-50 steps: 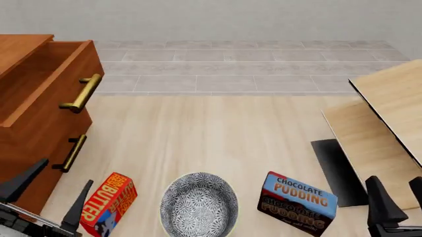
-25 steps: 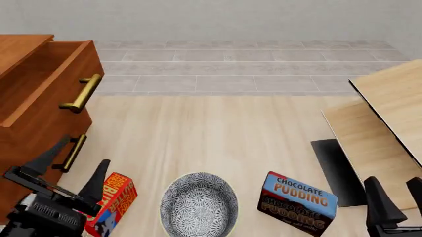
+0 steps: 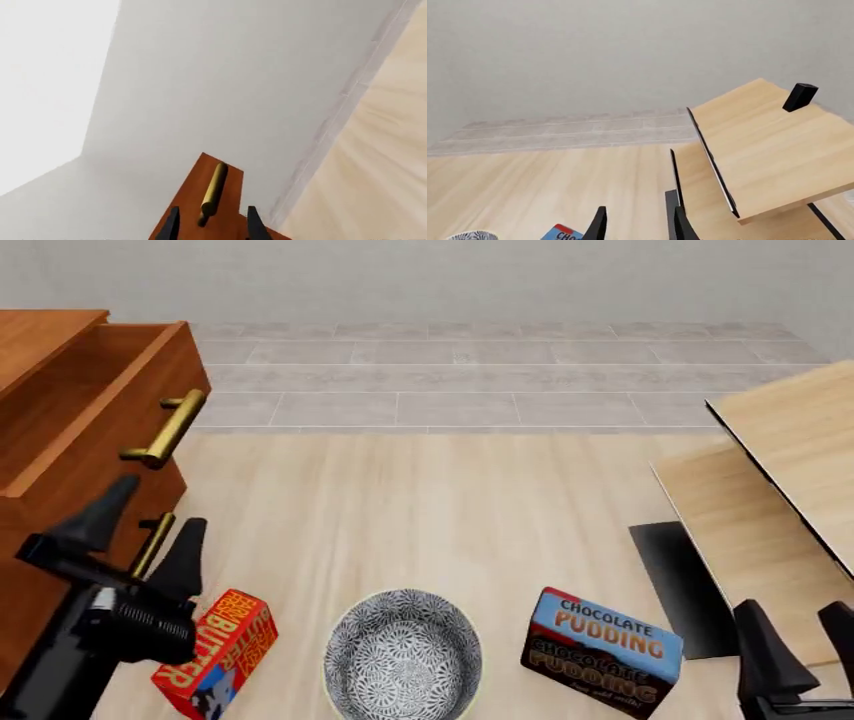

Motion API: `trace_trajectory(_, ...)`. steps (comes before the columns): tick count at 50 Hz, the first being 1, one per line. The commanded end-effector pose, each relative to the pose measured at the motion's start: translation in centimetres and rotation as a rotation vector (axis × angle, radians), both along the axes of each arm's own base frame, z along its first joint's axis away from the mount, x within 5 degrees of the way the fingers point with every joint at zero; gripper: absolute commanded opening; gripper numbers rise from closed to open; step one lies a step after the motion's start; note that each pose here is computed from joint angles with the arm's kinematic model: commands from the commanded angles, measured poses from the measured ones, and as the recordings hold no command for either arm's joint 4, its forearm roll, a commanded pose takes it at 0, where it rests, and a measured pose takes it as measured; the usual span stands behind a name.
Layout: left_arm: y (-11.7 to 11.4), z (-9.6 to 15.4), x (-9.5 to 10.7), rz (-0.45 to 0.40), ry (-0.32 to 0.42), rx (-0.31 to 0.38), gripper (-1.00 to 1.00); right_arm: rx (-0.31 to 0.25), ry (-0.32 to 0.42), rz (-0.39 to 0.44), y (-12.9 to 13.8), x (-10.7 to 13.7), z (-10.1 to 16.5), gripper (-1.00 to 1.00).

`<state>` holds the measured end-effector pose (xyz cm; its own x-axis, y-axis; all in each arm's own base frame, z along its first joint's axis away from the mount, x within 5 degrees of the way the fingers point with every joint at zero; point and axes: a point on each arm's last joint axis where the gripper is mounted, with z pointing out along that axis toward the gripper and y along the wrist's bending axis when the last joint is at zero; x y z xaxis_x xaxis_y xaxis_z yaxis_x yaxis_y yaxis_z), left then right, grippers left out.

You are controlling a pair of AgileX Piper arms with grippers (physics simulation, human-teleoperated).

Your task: Close the top drawer of the cabinet.

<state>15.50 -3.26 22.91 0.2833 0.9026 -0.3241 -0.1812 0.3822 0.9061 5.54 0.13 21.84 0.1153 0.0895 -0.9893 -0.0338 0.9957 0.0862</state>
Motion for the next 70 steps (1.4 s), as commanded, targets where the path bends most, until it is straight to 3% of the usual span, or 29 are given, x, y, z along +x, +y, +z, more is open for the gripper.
trace_trajectory(1, 0.4, 0.7, 1.3, 0.073, -0.045, 0.099, 1.0, 0.0, 0.003, 0.002, 0.0, 0.0, -0.1, 1.0)
trace_trajectory(6, 0.4, 0.8, 1.9, 0.082, -0.05, 0.122, 1.0, 0.0, 0.004, 0.001, 0.0, 0.0, -0.1, 1.0)
trace_trajectory(8, 0.2, 1.0, 2.2, 0.091, -0.063, 0.168, 1.0, 0.0, 0.005, 0.002, 0.0, 0.0, -0.2, 1.0)
trace_trajectory(22, -1.0, 1.0, 4.5, 0.082, -0.064, 0.294, 1.0, 0.002, 0.009, -0.004, 0.0, 0.0, -0.3, 1.0)
trace_trajectory(30, -0.7, 1.1, 5.6, 0.115, -0.063, 0.322, 1.0, 0.005, 0.013, -0.006, 0.0, 0.1, -0.3, 1.0)
trace_trajectory(42, 0.0, 0.9, 7.2, 0.152, -0.042, 0.327, 1.0, 0.007, 0.014, -0.008, 0.0, 0.1, -0.3, 1.0)
trace_trajectory(70, 1.2, -0.5, 8.8, 0.199, 0.026, 0.336, 1.0, 0.009, 0.017, -0.011, -0.1, 0.1, -0.4, 1.0)
